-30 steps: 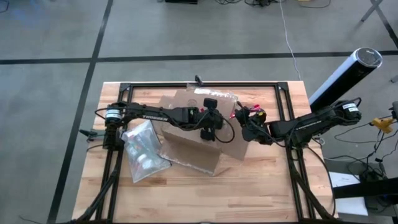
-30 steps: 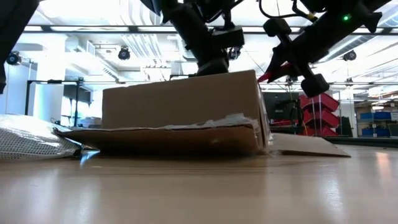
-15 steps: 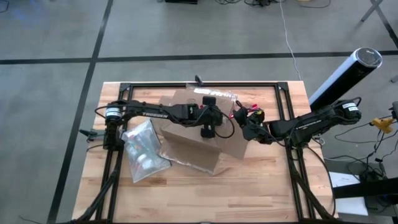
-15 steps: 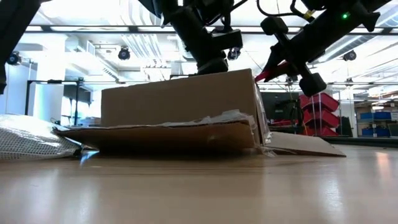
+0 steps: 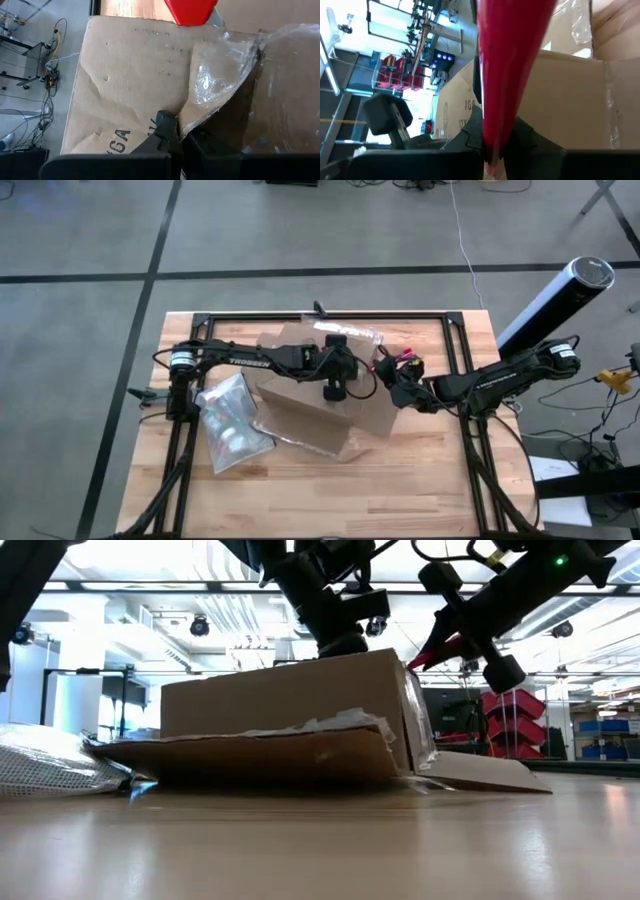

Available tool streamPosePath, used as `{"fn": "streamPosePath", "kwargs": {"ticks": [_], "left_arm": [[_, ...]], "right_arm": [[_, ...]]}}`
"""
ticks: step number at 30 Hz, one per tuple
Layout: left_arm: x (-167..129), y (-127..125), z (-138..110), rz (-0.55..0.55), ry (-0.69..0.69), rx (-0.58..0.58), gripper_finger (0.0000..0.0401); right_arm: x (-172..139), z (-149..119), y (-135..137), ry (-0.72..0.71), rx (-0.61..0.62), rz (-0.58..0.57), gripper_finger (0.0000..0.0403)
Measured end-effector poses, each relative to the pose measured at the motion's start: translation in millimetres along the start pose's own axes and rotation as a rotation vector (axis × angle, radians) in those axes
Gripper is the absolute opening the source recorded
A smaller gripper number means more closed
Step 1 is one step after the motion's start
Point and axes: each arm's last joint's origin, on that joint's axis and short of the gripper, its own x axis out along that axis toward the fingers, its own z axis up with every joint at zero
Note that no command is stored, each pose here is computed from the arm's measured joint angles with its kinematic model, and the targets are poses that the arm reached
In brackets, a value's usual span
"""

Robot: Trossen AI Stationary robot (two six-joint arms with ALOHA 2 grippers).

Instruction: Unpack boxes

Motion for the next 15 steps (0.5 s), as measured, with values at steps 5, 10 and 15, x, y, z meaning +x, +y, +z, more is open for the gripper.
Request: {"fn": "streamPosePath", "kwargs": {"ticks": [5,10,15], "left_arm": [[0.3,22.1,6.3,0.161,-0.048,-0.091,0.0001],[-2.0,34.2,9.6,0.176,-0.031,-0.089,0.0001],[-10.6,48.1,14.6,0.167,-0.007,-0.077,0.0]], "right_arm": [[-5.4,-15.8,7.5,0.22,-0.006,0.02,0.0016],[-1.4,-24.8,8.7,0.19,-0.036,0.001,0.0016],[-4.9,-20.7,12.5,0.12,-0.054,0.029,0.0016]]}}
